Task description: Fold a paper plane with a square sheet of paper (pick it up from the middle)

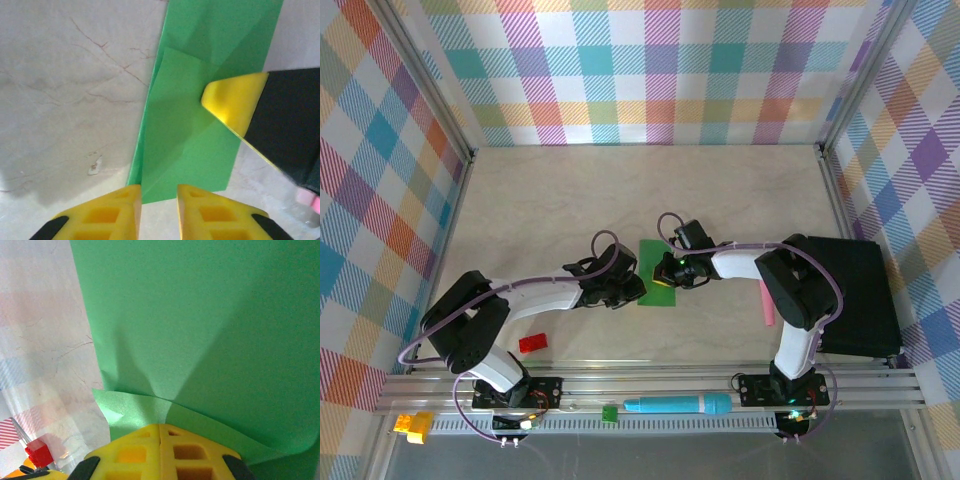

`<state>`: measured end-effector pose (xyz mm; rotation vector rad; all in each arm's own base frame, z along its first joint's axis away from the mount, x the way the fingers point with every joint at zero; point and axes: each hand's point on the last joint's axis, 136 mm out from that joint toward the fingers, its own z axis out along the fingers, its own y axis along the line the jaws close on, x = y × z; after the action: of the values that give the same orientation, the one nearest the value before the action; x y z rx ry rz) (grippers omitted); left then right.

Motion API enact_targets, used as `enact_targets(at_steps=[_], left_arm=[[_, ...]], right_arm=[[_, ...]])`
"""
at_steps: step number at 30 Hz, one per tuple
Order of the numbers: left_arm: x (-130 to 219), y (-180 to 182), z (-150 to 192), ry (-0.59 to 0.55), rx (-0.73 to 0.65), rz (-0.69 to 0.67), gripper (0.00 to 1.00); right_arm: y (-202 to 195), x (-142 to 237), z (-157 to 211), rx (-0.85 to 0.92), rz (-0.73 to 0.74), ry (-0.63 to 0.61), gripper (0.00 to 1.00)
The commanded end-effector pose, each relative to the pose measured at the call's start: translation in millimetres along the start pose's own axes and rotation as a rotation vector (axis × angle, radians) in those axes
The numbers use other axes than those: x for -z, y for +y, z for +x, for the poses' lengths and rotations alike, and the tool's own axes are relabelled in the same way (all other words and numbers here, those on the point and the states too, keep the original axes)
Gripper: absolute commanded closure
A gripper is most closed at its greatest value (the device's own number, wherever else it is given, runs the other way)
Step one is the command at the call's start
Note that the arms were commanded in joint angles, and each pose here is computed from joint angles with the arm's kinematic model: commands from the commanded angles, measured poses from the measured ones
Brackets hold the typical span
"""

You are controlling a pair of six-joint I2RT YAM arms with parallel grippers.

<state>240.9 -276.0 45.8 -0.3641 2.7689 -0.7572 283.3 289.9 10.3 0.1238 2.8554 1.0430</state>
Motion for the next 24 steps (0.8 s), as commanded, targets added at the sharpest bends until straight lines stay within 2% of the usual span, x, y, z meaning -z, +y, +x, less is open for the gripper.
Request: enact_targets(at_steps=[1, 9, 17, 24], left_arm=[[0.3, 4.6, 11.2, 0.049, -0.148, -0.054, 0.69], [-13.8, -0.8, 16.2, 0.091, -0.226, -0.052, 0.66], [-21.3, 13.0, 15.0, 0.093, -0.235, -0.125, 0.69], [-25.6, 23.2, 18.1, 0.104, -0.232, -0.155, 0.74]], right_arm=[[-104.2, -11.5, 43.3, -0.139, 0.364, 0.097, 0.97], [-101.9, -10.6, 42.4, -0.136, 0.359, 0.094, 0.97], [-100.3, -9.0, 41.7, -0.132, 0.358, 0.092, 0.96], [-95.8, -9.1, 40.1, -0.126, 0.343, 0.094, 0.96]])
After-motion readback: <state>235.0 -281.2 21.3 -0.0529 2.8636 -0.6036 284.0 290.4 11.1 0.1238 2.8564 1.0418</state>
